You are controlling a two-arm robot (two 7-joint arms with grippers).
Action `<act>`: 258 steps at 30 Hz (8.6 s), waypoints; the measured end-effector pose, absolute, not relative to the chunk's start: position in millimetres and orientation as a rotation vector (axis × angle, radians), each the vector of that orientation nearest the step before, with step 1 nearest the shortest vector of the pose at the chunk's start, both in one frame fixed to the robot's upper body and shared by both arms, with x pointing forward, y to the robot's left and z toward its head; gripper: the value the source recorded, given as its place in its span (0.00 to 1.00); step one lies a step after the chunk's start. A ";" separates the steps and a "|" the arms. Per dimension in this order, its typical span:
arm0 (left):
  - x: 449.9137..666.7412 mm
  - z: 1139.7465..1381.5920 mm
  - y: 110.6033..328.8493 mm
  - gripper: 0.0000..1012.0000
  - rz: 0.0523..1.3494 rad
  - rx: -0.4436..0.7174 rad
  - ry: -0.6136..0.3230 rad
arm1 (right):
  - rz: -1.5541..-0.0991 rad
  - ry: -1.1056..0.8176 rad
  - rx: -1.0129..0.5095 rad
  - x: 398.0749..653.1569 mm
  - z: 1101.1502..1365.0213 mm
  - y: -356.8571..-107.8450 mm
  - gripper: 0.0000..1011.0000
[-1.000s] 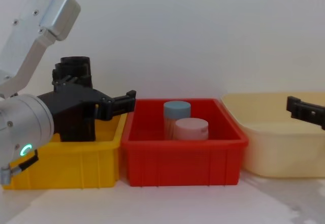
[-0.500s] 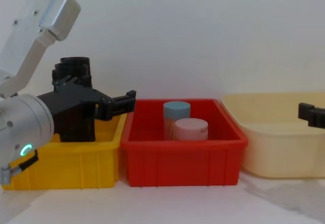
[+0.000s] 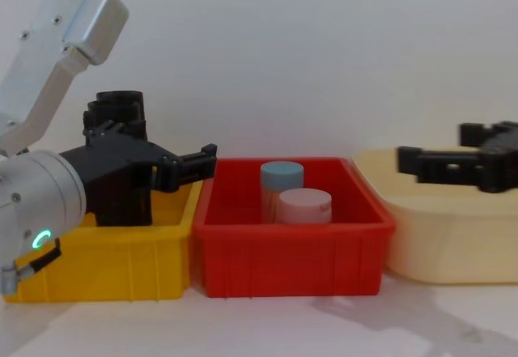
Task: Pick up the garbage bag with the one hand and transfer it to the other hand.
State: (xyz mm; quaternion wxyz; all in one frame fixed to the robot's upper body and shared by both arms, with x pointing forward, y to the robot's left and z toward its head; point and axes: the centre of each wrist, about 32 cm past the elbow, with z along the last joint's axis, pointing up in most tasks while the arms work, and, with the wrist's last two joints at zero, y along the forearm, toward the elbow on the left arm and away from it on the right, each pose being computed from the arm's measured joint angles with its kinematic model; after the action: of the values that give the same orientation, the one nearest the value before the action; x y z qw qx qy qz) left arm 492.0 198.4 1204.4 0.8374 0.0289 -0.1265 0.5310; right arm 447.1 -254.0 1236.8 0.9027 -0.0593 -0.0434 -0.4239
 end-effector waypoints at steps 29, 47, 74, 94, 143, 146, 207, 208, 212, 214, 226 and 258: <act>492.0 1204.4 198.4 0.99 1.124 0.061 -0.268 | -0.785 -0.116 -0.315 517.1 1254.8 -192.9 0.99; 492.0 1204.4 198.4 0.99 1.124 0.061 -0.268 | -0.742 -0.134 -0.448 539.4 1252.4 -178.3 0.99; 492.0 1204.4 198.4 0.99 1.124 0.061 -0.268 | -0.733 -0.123 -0.458 553.0 1249.5 -166.3 0.86; 492.0 1204.4 198.4 0.99 1.124 0.061 -0.268 | -0.740 -0.127 -0.447 554.0 1251.0 -166.9 0.66; 492.0 1204.4 198.4 0.99 1.124 0.061 -0.268 | -1.148 -0.232 -0.323 559.0 1311.0 -272.3 0.66; 492.0 1204.4 198.4 0.99 1.124 0.061 -0.268 | -1.148 -0.214 -0.361 563.3 1303.6 -274.0 0.66; 451.8 1241.3 241.4 0.99 1.180 0.106 -0.097 | -1.142 -0.154 -0.490 576.8 1277.3 -279.6 0.99; 452.7 1242.6 242.9 0.99 1.186 0.108 -0.097 | -1.142 -0.154 -0.490 576.8 1277.2 -279.6 0.99; 460.8 1246.6 249.9 0.99 1.211 0.124 -0.087 | -1.142 -0.154 -0.490 576.8 1277.1 -279.6 0.99; 466.9 1248.1 253.7 0.99 1.217 0.131 -0.083 | -1.142 -0.154 -0.490 576.8 1277.1 -279.6 0.99; 502.8 1252.8 267.6 0.99 1.173 0.142 -0.037 | -1.142 -0.154 -0.490 576.8 1277.1 -279.6 0.99; 569.9 1249.6 272.0 0.55 1.008 0.133 0.089 | -1.142 -0.154 -0.490 576.8 1277.2 -279.6 0.99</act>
State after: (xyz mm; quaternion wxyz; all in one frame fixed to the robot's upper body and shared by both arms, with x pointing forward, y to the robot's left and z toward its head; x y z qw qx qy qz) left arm 569.9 272.0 1249.6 0.8726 0.0635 0.0424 0.4825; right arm 576.8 -279.6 1277.2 0.8103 -0.2291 -0.0720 -0.5345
